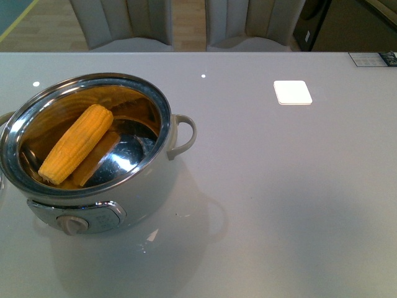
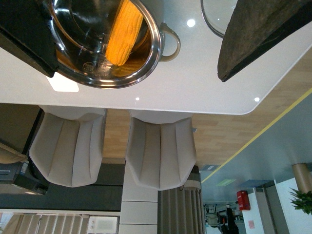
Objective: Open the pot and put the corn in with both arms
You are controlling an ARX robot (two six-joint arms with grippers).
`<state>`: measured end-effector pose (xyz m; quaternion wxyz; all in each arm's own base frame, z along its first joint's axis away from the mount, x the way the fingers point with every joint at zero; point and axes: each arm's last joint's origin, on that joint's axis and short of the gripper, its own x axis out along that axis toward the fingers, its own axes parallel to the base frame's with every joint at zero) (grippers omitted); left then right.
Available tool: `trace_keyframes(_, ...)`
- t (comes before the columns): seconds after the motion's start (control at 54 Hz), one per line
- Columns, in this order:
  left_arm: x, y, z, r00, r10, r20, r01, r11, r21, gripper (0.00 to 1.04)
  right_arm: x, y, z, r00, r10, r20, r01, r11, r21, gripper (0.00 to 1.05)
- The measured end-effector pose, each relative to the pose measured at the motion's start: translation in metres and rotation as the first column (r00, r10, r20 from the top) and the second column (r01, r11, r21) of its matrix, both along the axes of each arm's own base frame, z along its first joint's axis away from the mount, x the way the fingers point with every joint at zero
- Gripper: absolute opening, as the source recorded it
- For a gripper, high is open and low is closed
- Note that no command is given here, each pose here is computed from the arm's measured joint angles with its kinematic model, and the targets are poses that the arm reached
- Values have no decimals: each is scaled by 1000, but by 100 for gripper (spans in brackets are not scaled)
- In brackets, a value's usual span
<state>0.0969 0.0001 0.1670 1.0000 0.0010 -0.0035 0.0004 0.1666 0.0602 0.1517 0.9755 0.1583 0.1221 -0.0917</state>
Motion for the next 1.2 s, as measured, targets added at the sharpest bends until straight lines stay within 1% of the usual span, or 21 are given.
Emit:
trace_keyframes(0.019,0,0,0,1000,0,0,0,1000,0,98,0,-1,0,1000,22,20,-22,1000,9,88)
trace_keyframes(0.056,0,0,0,1000,0,0,0,1000,0,98,-4,-5,-1,990,108,88,-105,993,-46,81)
trace_keyframes(0.093,0,0,0,1000,0,0,0,1000,0,98,-7,-8,1,978,152,140,-140,986,-92,76)
trace_keyframes(0.111,0,0,0,1000,0,0,0,1000,0,98,-8,-9,2,974,160,158,-146,985,-97,74)
trace_keyframes(0.148,0,0,0,1000,0,0,0,1000,0,98,-11,-14,9,959,195,205,-158,970,-183,65)
trace_keyframes(0.167,0,0,0,1000,0,0,0,1000,0,98,-12,-16,11,955,202,216,-158,966,-206,62)
trace_keyframes(0.185,0,0,0,1000,0,0,0,1000,0,98,-14,-19,12,952,210,221,-157,960,-233,57)
trace_keyframes(0.259,0,0,0,1000,0,0,0,1000,0,98,-18,-25,12,953,217,213,-156,950,-270,46)
trace_keyframes(0.315,0,0,0,1000,0,0,0,1000,0,98,-22,-30,10,955,220,197,-156,942,-296,35)
trace_keyframes(0.389,0,0,0,1000,0,0,0,1000,0,98,-24,-34,11,955,220,199,-154,940,-305,25)
trace_keyframes(0.482,0,0,0,1000,0,0,0,1000,0,98,-28,-39,15,952,222,212,-149,938,-312,9)
trace_keyframes(0.538,0,0,0,1000,0,0,0,1000,0,98,-30,-41,16,951,224,213,-148,935,-322,2)
trace_keyframes(0.741,0,0,0,1000,0,0,0,1000,0,98,-38,-48,19,950,221,221,-142,935,-324,2)
trace_keyframes(0.816,0,0,0,1000,0,0,0,1000,0,98,-40,-53,20,943,249,222,-168,930,-327,2)
trace_keyframes(0.908,0,0,0,1000,0,0,0,1000,0,98,-43,-59,20,950,215,225,-134,935,-327,2)
trace_keyframes(1.205,0,0,0,1000,0,0,0,1000,0,98,-51,-60,21,949,217,228,-135,935,-328,2)
